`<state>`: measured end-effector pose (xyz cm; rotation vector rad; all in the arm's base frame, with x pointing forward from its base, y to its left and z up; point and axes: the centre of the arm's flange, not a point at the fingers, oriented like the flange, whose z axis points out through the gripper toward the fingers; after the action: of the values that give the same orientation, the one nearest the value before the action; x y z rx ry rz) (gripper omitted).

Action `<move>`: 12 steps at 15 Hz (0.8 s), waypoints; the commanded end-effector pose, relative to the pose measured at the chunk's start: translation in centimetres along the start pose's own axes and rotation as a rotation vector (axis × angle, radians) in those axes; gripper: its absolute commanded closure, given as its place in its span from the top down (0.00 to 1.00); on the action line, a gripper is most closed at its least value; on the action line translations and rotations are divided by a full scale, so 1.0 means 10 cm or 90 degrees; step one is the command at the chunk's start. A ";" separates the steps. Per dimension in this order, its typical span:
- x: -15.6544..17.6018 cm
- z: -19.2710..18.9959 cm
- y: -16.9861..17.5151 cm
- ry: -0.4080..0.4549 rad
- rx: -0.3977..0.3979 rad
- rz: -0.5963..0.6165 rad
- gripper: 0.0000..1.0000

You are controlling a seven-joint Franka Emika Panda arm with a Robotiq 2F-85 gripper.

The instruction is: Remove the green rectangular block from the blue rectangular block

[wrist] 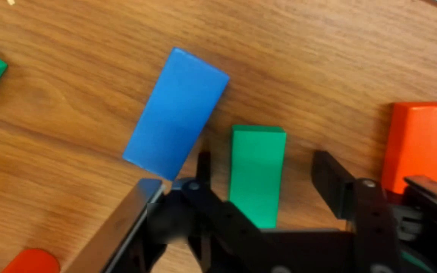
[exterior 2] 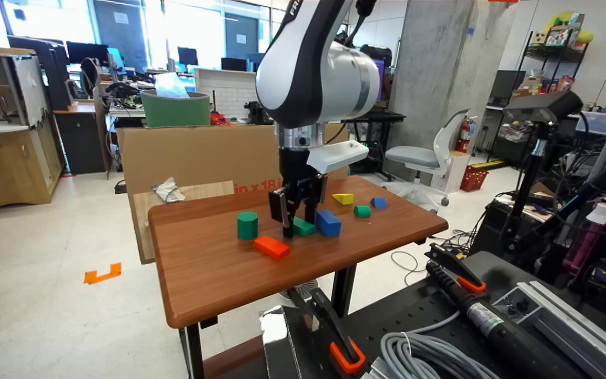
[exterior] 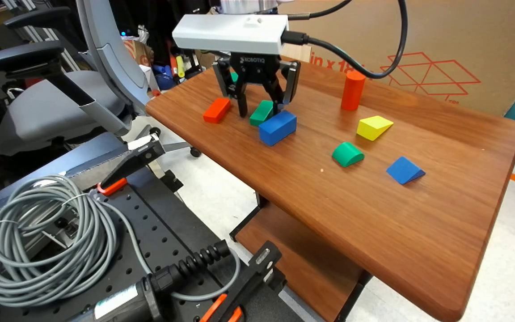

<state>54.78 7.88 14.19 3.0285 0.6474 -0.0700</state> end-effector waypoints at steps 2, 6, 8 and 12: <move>-0.30 -0.31 -0.05 0.041 -0.001 -0.057 1.00; -0.51 -0.80 0.02 0.118 -0.010 -0.071 1.00; -0.66 -1.00 0.09 0.136 -0.008 -0.074 1.00; -1.06 -1.26 0.33 0.124 0.035 -0.045 1.00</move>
<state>50.01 4.24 24.29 3.0354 0.7804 0.2343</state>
